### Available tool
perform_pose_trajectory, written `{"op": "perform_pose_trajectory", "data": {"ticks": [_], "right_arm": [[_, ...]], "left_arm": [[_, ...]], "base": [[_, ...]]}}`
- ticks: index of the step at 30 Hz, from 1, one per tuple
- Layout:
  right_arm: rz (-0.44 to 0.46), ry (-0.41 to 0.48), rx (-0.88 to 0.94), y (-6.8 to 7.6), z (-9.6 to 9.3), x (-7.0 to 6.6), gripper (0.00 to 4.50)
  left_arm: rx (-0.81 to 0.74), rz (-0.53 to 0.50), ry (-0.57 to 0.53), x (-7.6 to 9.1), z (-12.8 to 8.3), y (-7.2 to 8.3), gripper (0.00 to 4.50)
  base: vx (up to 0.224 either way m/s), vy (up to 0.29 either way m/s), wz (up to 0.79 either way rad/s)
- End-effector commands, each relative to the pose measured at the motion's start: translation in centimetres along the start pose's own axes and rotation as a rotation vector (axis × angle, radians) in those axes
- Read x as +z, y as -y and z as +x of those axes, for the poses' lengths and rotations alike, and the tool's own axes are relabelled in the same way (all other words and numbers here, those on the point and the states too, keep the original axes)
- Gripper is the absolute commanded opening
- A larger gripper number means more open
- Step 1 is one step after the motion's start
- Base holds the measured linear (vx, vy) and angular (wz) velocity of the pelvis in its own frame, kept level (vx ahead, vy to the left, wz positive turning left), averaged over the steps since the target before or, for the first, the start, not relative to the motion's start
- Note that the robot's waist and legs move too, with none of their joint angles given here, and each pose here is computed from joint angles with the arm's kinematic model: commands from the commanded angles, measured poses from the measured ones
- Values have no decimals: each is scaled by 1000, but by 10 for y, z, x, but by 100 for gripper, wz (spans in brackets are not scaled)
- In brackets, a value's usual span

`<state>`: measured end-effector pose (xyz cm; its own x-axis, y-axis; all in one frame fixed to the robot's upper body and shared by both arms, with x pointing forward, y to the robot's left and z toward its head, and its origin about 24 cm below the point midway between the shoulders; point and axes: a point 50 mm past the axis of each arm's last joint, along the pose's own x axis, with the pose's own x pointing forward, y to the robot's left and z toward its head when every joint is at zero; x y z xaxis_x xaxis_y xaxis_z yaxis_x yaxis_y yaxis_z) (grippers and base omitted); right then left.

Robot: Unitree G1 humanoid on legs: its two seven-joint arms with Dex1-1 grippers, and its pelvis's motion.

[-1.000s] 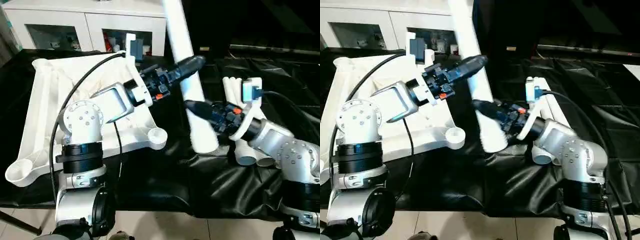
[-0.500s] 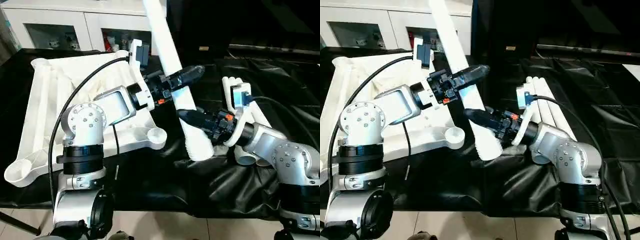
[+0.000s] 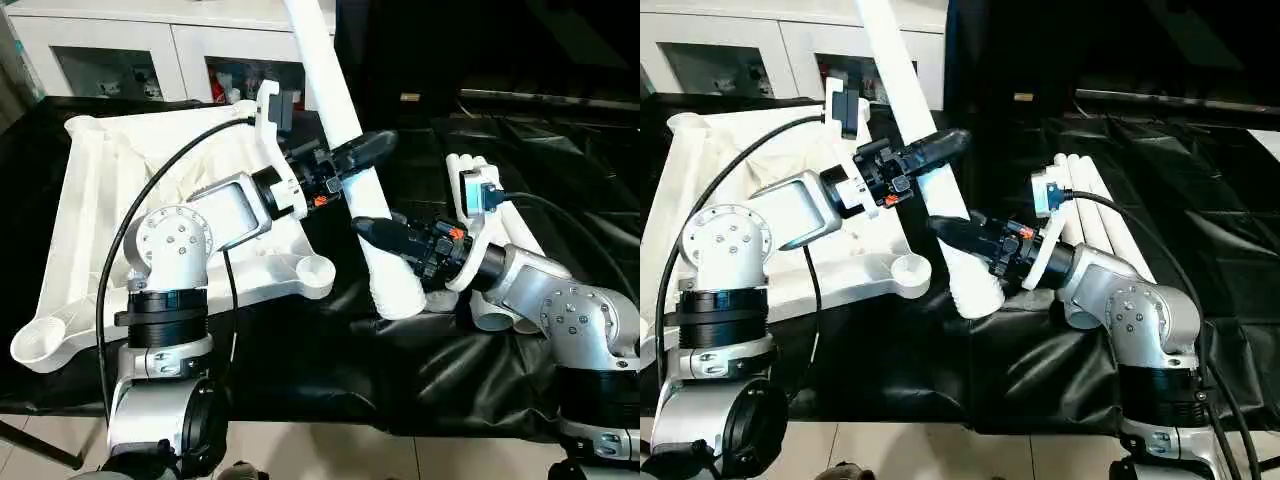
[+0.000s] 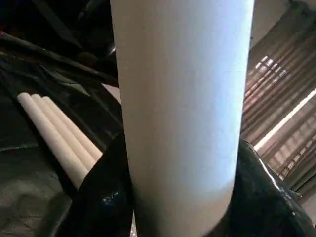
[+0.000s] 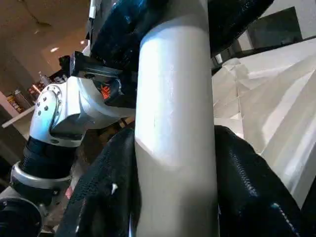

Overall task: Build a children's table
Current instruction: Pick table leg

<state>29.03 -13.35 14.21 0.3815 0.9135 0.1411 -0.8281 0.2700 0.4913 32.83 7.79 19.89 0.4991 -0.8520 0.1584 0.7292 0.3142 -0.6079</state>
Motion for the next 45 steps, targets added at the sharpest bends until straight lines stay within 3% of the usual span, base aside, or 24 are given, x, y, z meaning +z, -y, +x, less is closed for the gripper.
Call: {"op": "perform_pose_trajectory", "data": {"ticks": [1, 2, 5, 7, 8, 10, 12, 21, 26, 28, 29, 38, 45], "right_arm": [[-40, 7, -12, -1, 0, 6, 184], [-51, 6, -19, -1, 0, 5, 184], [-78, -10, -57, 1, 2, 3, 254], [-79, -12, -59, 1, 2, 3, 261], [-113, -41, -86, 0, 3, 1, 281], [-113, -41, -86, 0, 3, 1, 297], [-178, -101, -174, 2, 7, -1, 301], [-273, -232, -311, 6, 21, -13, 301], [-274, -266, -368, 13, 25, -19, 301], [-271, -267, -374, 14, 25, -20, 301], [-271, -267, -374, 14, 25, -20, 273], [-272, -231, -354, 15, 29, -19, 196], [-273, -203, -330, 15, 26, -16, 191]], "left_arm": [[4, 22, 3, 5, 3, 3, 201], [16, 25, 1, 5, 4, 2, 193], [54, 58, -13, 4, 5, -1, 188], [61, 66, -16, 4, 5, -1, 187], [112, 127, -36, 4, 6, -4, 186], [112, 127, -36, 4, 6, -4, 186], [183, 232, -66, 4, 10, -6, 186], [238, 385, -111, 7, 18, -3, 186], [230, 424, -134, 4, 18, -1, 186], [227, 431, -138, 4, 19, -1, 186], [227, 431, -138, 4, 19, -1, 186], [218, 420, -146, 3, 17, 0, 185], [219, 412, -146, 3, 16, -2, 185]], "base": [[0, 0, 0], [0, 0, 0], [0, 0, 0], [0, 0, 0], [0, 0, 0], [0, 0, 0], [0, 0, 0], [0, 0, 0], [0, 0, 0], [0, 0, 0], [0, 0, 0], [0, 0, 0], [0, 0, 0]]}}
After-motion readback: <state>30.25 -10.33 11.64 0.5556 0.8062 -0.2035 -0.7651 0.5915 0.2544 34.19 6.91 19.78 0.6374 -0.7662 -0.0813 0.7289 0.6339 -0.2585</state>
